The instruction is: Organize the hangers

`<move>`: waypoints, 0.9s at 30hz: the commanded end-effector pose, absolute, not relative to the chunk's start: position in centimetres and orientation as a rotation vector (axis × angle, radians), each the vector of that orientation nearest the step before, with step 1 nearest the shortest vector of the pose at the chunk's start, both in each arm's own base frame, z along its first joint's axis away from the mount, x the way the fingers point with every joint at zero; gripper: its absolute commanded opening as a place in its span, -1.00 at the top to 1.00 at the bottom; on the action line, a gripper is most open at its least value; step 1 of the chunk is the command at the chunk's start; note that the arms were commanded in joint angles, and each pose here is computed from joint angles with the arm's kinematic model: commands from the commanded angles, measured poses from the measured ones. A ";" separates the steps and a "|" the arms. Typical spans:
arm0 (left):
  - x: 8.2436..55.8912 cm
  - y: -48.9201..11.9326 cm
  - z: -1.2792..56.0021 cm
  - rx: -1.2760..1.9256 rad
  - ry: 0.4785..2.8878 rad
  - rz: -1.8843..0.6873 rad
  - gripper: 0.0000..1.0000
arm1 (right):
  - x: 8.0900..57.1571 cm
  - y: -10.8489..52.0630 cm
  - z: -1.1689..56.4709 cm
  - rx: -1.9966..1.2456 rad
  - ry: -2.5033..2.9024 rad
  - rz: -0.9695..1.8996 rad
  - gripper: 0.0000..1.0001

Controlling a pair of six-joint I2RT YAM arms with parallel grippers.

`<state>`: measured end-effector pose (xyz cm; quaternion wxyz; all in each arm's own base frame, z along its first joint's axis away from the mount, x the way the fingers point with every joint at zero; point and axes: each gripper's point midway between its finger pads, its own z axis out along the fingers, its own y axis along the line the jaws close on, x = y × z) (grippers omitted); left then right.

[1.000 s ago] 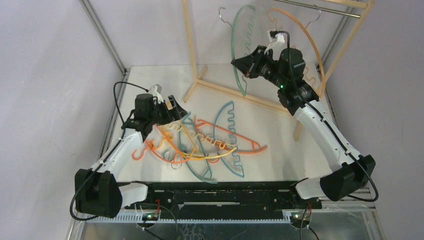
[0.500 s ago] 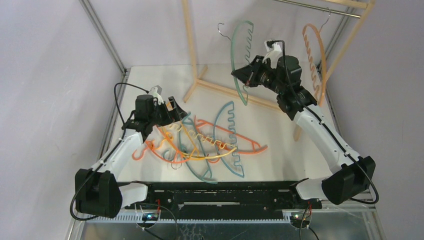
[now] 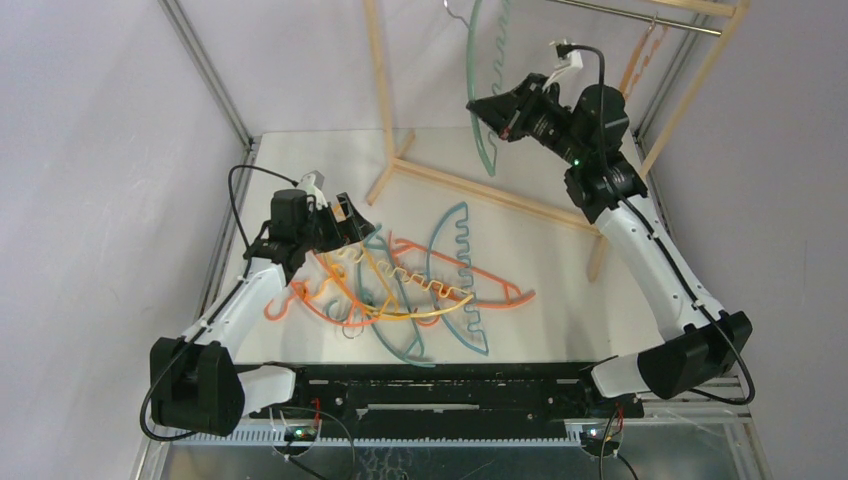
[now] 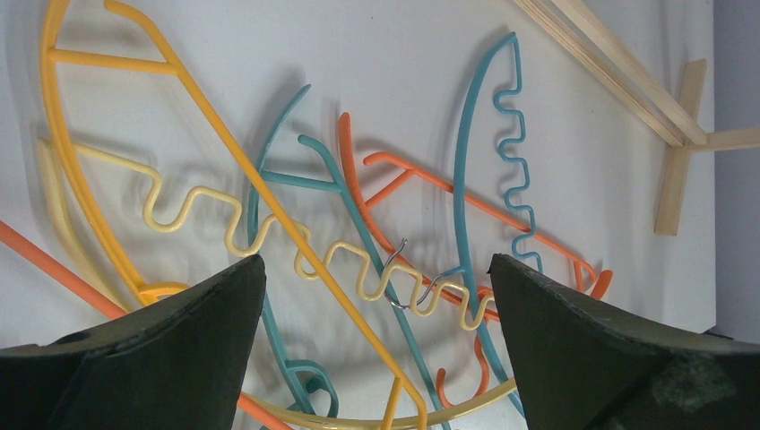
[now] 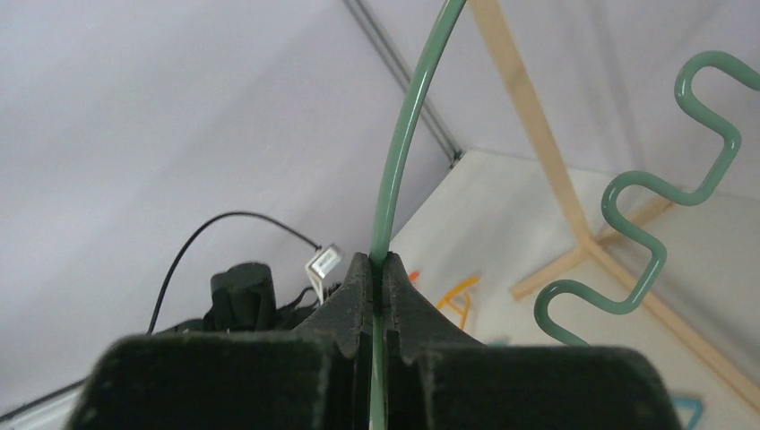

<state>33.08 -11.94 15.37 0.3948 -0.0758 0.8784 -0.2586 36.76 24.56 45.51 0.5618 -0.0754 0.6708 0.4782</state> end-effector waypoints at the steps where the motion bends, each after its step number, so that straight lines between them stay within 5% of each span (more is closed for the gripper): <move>1: 33.3 -11.6 15.7 -0.170 2.196 -0.638 -0.99 | 37.7 22.7 51.0 -0.139 1.389 1.090 1.00; 27: 34.3 -12.2 15.6 -0.174 2.202 -0.672 -0.99 | 39.1 14.5 46.4 0.178 1.460 0.845 0.99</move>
